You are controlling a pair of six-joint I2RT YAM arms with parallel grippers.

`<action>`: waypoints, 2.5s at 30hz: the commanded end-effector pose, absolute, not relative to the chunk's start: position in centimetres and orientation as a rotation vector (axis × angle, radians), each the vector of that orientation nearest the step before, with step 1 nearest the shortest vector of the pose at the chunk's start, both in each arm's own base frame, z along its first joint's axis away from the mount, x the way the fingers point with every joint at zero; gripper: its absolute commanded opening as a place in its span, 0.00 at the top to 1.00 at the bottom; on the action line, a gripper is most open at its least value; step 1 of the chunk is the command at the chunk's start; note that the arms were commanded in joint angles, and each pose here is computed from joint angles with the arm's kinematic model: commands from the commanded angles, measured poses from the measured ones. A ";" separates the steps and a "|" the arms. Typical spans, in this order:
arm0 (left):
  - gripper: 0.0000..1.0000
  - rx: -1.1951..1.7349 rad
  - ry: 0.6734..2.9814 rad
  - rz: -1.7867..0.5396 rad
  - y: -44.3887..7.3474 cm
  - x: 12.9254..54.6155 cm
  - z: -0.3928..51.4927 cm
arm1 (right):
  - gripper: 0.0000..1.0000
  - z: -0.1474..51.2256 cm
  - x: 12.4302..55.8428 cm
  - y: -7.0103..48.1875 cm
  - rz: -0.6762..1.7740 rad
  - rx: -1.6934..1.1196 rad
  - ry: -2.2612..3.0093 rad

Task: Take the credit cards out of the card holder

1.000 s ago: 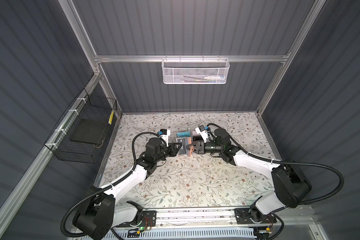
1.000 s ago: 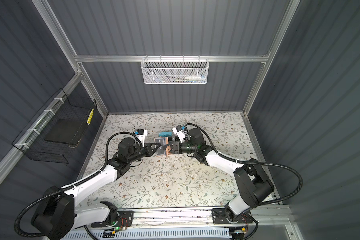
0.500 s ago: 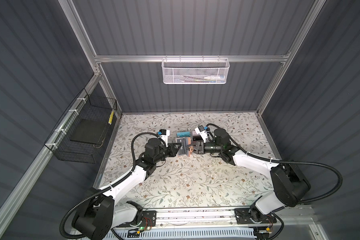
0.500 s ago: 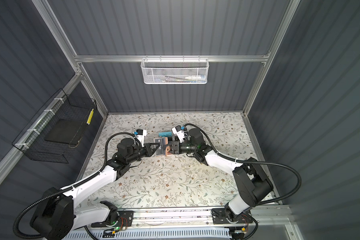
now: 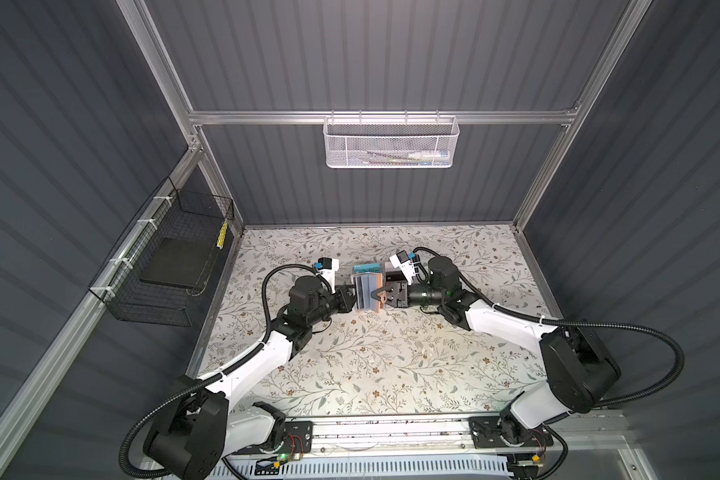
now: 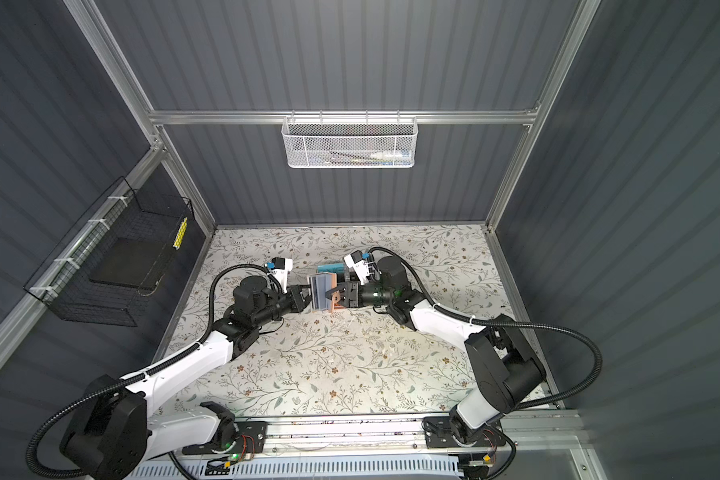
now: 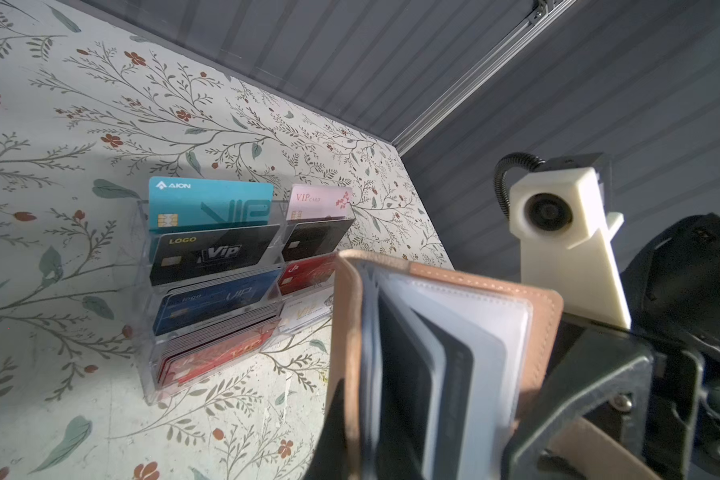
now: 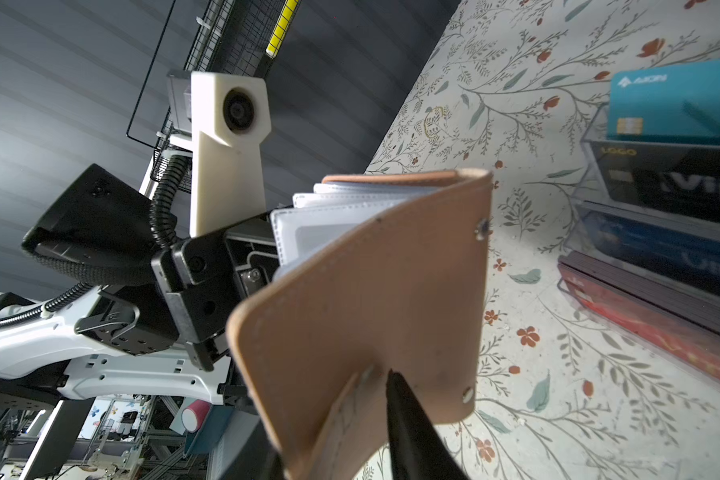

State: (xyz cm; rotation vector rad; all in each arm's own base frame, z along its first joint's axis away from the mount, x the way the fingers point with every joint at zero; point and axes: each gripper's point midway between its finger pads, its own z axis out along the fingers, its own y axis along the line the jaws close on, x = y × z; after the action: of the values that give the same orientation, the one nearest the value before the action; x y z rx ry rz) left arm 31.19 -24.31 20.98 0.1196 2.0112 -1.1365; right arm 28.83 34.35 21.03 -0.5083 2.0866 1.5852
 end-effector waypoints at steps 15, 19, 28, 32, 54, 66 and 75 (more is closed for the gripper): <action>1.00 0.142 1.925 -1.179 -24.5 31.1 23.8 | 0.60 18.1 30.1 33.8 1.421 -0.440 2.217; 1.00 0.130 1.958 -1.141 -24.3 31.3 23.4 | 0.60 18.0 30.2 33.6 1.400 -0.429 2.224; 1.00 0.134 2.018 -1.016 -24.7 31.4 22.6 | 0.59 17.5 30.6 33.2 1.330 -0.405 2.256; 1.00 0.154 2.048 -0.963 -25.2 31.3 22.1 | 0.59 17.3 30.7 33.2 1.316 -0.400 2.267; 1.00 0.161 2.180 -0.721 -25.0 31.8 19.9 | 0.68 16.4 31.3 32.8 1.264 -0.365 2.291; 1.00 0.171 2.160 -0.746 -25.1 31.5 20.5 | 1.00 15.2 32.2 32.2 1.291 -0.292 2.327; 1.00 0.174 2.157 -0.771 -25.3 31.3 20.7 | 1.00 14.1 32.6 32.1 1.332 -0.256 2.356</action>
State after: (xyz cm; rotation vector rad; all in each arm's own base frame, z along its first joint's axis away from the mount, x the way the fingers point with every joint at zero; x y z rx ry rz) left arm 31.34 -24.58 18.05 0.1427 2.2297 -0.7174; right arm 31.94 32.29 14.63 -0.2894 2.3470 1.3342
